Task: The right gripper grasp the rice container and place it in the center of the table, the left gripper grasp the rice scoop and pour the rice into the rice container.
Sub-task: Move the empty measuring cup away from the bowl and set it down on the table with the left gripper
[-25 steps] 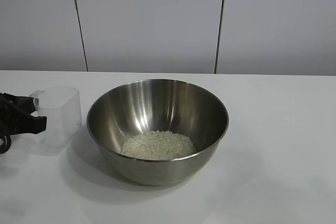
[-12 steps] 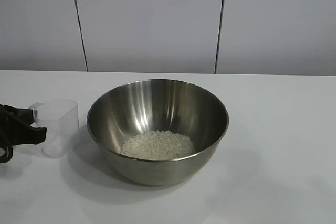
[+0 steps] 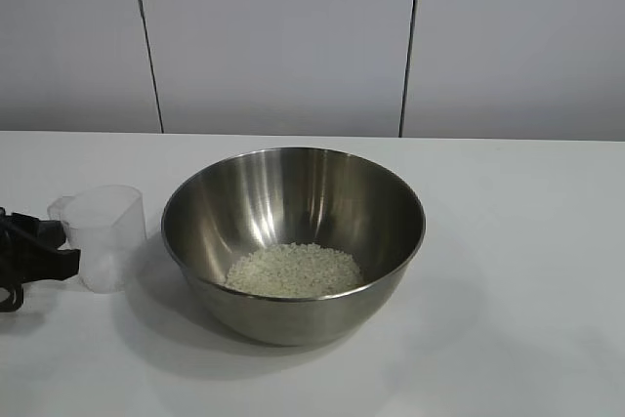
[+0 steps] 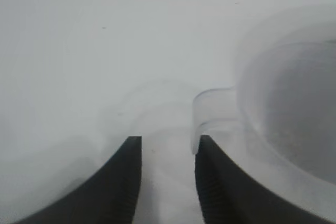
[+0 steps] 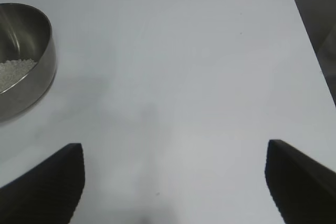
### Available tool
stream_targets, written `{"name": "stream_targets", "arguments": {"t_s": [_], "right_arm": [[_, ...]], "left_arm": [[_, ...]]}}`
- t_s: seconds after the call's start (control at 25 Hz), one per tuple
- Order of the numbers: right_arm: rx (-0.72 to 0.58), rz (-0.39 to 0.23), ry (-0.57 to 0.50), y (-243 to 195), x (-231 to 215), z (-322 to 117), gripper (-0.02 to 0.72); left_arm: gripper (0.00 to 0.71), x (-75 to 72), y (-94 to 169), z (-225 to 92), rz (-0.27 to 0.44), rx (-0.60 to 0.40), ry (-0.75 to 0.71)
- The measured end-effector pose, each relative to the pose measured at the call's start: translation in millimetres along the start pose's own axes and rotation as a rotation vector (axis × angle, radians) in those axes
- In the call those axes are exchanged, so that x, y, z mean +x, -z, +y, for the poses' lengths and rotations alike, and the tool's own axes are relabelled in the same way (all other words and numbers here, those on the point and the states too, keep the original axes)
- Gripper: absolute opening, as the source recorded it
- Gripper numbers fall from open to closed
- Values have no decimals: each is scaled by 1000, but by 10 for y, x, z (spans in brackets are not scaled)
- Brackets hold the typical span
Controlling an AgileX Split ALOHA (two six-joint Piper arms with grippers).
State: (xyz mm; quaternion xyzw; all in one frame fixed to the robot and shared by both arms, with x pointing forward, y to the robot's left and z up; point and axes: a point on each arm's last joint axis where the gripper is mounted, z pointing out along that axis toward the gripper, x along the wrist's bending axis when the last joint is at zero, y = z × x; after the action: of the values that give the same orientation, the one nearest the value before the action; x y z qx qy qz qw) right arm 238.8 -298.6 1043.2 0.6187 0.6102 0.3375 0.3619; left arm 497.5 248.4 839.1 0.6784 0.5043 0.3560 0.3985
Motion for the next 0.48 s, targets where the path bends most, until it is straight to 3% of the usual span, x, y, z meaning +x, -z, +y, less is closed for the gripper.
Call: {"name": "stream_targets", "arguments": {"t_s": [0.12, 0.32, 0.48], "right_arm": [[0, 0, 0, 0, 0, 0, 639], [0, 0, 0, 0, 0, 0, 639], [0, 0, 0, 0, 0, 0, 639]], "left_arm": [[400, -8, 46, -43, -7, 20, -2], [420, -29, 197, -120, -25, 64, -5], [430, -7, 379, 99, -16, -24, 17]]}}
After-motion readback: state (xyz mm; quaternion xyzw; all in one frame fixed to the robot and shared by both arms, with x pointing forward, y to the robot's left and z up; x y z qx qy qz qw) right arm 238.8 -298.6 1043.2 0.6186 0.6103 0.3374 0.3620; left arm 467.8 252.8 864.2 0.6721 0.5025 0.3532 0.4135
